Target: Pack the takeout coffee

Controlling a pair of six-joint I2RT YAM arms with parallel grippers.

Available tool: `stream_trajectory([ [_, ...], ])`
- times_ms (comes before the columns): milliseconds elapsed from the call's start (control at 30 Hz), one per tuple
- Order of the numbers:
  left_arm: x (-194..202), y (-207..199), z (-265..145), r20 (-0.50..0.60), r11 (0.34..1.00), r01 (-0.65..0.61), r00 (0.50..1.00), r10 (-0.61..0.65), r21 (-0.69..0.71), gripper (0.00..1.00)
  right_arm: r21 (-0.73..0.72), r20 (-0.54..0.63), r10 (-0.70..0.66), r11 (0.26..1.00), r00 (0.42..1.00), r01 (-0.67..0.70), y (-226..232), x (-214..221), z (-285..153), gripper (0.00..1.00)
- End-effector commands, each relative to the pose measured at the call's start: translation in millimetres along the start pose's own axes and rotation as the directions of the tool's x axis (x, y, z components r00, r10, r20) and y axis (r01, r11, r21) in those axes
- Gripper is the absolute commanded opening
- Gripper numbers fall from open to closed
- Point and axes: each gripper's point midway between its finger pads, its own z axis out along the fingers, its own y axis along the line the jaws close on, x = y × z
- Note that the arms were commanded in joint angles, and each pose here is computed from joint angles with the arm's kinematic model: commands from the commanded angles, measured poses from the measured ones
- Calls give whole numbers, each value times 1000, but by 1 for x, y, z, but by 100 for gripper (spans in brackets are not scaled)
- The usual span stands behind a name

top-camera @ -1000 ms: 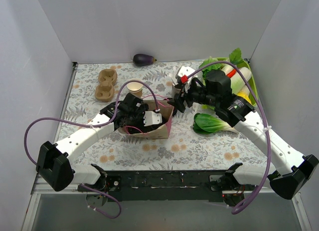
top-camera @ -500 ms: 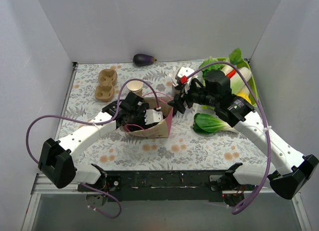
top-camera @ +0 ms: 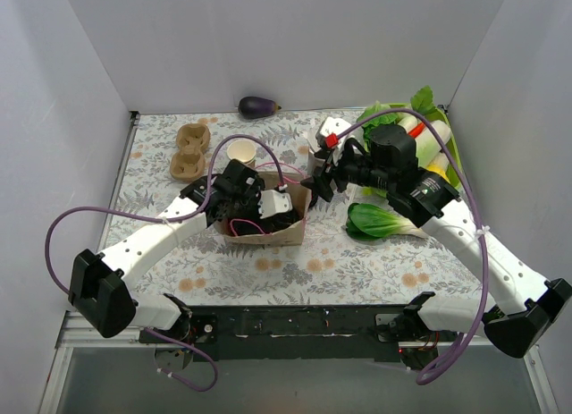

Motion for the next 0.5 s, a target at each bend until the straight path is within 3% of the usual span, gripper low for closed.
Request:
stream_trajectory([
  [0,-14,14,-24,46,998,33,998,-30,-57,77,39,78,-13,999,997,10,-9,-34,-13,79],
  [167,-18,14,-29,60,997,52,997,-49,-51,84,43,76,-13,999,997,10,-9,-36,-13,79],
  [200,-19,12,-29,63,998,53,997,-50,-43,98,43,75,-11,999,997,8,-9,-35,-13,79],
  [467,-25,12,-35,91,997,61,994,-58,-40,98,47,69,-17,999,997,14,-12,-38,-13,79],
])
